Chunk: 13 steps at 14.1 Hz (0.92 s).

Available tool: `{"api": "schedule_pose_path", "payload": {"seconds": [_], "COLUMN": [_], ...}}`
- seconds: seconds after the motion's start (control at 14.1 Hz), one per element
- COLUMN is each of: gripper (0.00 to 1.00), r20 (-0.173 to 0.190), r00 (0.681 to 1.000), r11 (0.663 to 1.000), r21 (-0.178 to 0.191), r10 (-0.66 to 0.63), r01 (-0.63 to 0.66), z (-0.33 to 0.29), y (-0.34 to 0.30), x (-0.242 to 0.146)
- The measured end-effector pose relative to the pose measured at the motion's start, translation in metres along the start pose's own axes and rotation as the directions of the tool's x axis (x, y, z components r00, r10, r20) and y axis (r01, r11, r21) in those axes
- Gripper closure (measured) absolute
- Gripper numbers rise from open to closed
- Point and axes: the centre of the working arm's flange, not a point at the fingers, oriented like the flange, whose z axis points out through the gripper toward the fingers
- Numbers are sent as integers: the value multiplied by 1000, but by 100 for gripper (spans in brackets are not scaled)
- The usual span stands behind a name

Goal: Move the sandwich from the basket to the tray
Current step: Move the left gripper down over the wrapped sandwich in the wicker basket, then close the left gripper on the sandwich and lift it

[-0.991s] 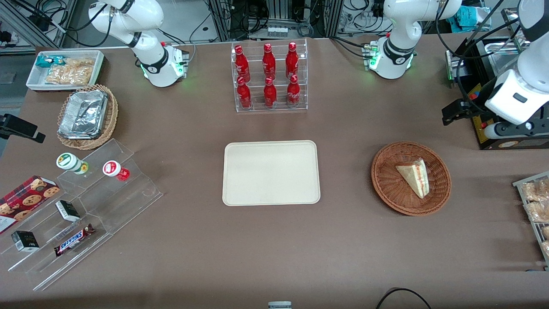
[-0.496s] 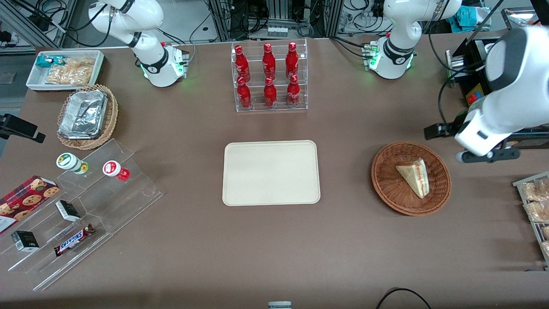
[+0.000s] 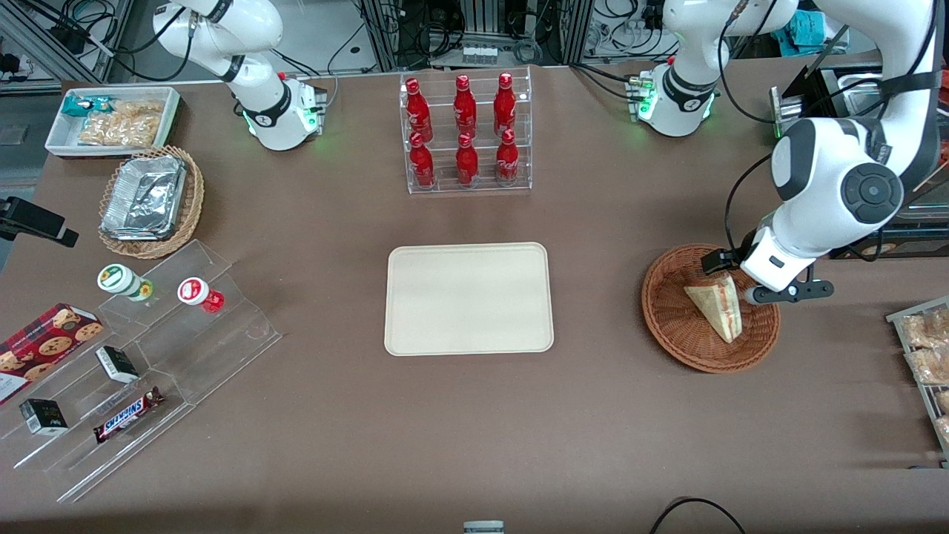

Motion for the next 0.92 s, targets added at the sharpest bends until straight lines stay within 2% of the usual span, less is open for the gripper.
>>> {"api": "schedule_pose_path", "payload": {"seconds": [0.07,0.21,0.5,0.64,0.92], "gripper": [0,0,0,0,0], "r20": [-18,-29,-36,-33,-18], "r00": [999,982,916,893,885], "r11": [999,982,916,894,885], "r21": [-6,-13,-28,-31,-27], "r10": [-44,-188,-400,-448,-466], "r01": [44,187,399,447,466], "z": [8,18,31,45,80], "y": [-7,-14,-14,-19,-23], "x": [-2,-6,-4,-1,6]}}
